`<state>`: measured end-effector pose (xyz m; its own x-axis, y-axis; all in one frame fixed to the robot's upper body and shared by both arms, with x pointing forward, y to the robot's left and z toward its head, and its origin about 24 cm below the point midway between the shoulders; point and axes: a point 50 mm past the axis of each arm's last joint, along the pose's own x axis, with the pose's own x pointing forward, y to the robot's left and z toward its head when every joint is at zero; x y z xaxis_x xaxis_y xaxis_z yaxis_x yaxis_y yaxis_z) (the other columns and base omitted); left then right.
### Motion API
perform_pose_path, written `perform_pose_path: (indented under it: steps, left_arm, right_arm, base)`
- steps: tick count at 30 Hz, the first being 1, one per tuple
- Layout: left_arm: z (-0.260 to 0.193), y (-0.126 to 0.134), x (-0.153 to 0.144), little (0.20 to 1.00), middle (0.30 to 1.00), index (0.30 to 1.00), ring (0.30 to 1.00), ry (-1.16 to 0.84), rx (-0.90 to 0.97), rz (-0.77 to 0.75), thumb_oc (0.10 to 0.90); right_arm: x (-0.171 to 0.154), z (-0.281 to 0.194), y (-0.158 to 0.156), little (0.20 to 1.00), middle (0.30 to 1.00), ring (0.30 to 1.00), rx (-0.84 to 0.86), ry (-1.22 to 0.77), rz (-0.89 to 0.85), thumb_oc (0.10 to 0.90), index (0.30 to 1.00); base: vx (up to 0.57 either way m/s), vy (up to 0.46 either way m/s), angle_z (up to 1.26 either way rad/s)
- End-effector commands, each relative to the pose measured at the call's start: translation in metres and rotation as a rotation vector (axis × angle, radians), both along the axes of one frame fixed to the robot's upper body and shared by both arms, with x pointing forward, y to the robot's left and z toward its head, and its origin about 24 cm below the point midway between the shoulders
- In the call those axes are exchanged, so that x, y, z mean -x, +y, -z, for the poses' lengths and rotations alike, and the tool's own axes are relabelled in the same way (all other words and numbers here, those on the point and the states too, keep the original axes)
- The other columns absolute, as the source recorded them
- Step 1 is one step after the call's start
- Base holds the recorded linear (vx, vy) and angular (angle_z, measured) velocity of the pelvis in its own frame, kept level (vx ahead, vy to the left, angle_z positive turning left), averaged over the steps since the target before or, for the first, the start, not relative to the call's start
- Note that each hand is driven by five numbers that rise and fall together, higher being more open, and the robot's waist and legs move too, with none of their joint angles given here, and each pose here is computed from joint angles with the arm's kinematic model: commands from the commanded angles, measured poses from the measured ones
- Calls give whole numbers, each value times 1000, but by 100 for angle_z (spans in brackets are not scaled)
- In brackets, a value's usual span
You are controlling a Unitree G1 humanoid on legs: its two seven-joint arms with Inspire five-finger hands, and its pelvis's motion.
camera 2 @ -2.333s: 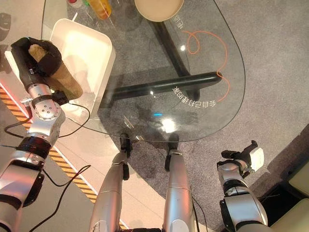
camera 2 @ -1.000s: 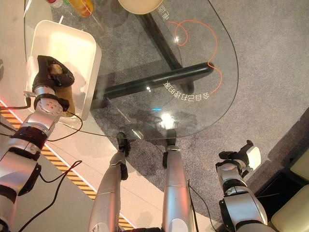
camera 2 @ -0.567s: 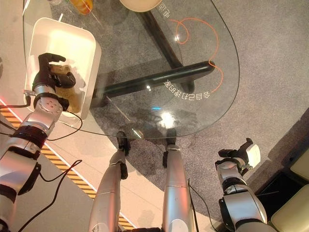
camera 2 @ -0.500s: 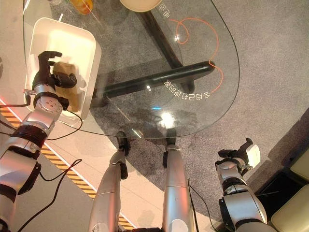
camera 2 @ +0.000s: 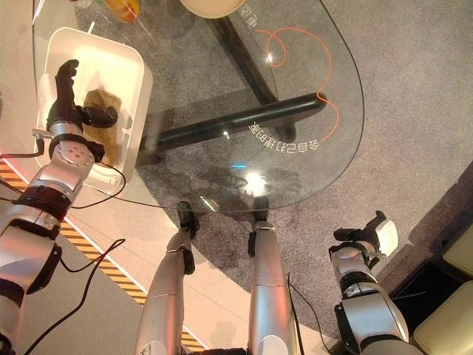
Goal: Wipe the table with a cloth and put it in the basket.
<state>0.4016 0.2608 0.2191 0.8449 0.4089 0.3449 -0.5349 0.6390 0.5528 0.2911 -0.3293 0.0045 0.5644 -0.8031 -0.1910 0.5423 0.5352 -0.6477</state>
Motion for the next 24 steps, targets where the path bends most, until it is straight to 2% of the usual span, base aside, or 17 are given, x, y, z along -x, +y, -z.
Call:
perform_pose_path:
  steps: [1, 8, 16, 24]
  left_arm:
    - [-57, 38, 16, 900, 900, 900, 900, -182, -86, -135, 800]
    - [-59, 37, 17, 900, 900, 900, 900, -208, -71, -134, 800]
    - [-78, 39, 31, 900, 900, 900, 900, -533, 216, -78, 800]
    - [-72, 57, 45, 900, 900, 900, 900, -636, 365, -64, 800]
  right_arm:
    - [25, 6, -24, 900, 900, 900, 90, 70, 74, 800, 900]
    - [24, 7, -21, 900, 900, 900, 89, 66, 70, 800, 900]
    - [25, 16, -10, 900, 900, 900, 78, 66, 22, 800, 900]
    - [40, 33, -8, 900, 900, 900, 46, 110, 13, 800, 900]
  base:
    - [0, 0, 0]
    - [0, 0, 0]
    - [-11, -31, 0]
    - [-29, -74, -2]
